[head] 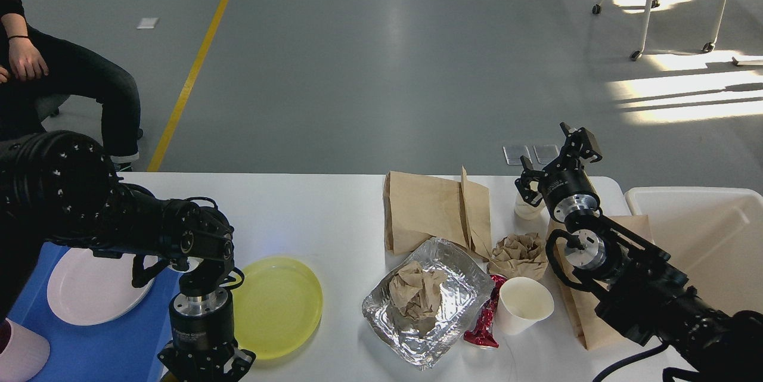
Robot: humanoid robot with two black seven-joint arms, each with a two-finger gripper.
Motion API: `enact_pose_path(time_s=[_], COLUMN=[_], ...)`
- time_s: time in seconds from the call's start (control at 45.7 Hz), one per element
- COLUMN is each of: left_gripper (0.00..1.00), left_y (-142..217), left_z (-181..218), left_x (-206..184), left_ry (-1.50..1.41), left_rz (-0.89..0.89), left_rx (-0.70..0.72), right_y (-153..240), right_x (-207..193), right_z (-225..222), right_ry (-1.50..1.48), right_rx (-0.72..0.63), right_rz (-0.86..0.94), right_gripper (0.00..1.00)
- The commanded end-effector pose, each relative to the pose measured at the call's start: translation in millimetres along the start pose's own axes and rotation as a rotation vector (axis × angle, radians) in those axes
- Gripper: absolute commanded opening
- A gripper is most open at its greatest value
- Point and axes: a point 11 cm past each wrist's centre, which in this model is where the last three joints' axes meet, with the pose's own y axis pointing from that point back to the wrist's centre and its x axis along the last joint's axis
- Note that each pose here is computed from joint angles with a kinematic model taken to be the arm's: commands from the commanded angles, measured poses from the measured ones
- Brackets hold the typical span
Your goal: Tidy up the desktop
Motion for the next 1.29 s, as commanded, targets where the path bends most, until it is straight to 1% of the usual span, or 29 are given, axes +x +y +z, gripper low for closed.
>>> enact_pose_path(time_s=[0.0, 0.241, 0.35, 0.46, 0.547, 0.679, 0.788, 0.898, 1.27], left_gripper=[0.00, 0.00, 0.00, 0.00, 0.00, 0.00, 0.00, 0.00, 0.00], left_y=[21.9, 81.6, 102.9, 123.0, 131.7, 128.2, 118.6, 103.6, 58.7], left_z=[-3.4, -26.8, -38.7, -62.0, -76.0, -83.6, -109.6, -128.1, -172.8], left_x=[4.4, 12.0, 12.6, 10.0, 7.8, 6.3, 0.3, -5.3, -14.8], left_ry=[0.004, 0.062, 0.092, 0.145, 0.178, 0.195, 0.262, 0.313, 0.434], left_rz=[0.047, 0.186, 0.238, 0.287, 0.311, 0.304, 0.290, 0.266, 0.209], left_rx=[0.012, -0.006, -0.018, -0.013, -0.015, -0.014, -0.028, -0.055, -0.074], right_y=[0.0, 0.0, 0.0, 0.0, 0.0, 0.0, 0.0, 0.0, 0.0], right_x=[0.0, 0.0, 0.0, 0.0, 0.0, 0.0, 0.0, 0.0, 0.0], right_z=[0.0, 0.0, 0.0, 0.0, 0.0, 0.0, 0.0, 0.0, 0.0], right_ry=[0.000, 0.000, 0.000, 0.000, 0.000, 0.000, 0.000, 0.000, 0.000], right_rx=[0.000, 0.000, 0.000, 0.000, 0.000, 0.000, 0.000, 0.000, 0.000], right_rz=[0.000, 0.000, 0.000, 0.000, 0.000, 0.000, 0.000, 0.000, 0.000], right_gripper=[1.00, 1.00, 1.00, 1.00, 1.00, 1.00, 1.00, 1.00, 1.00])
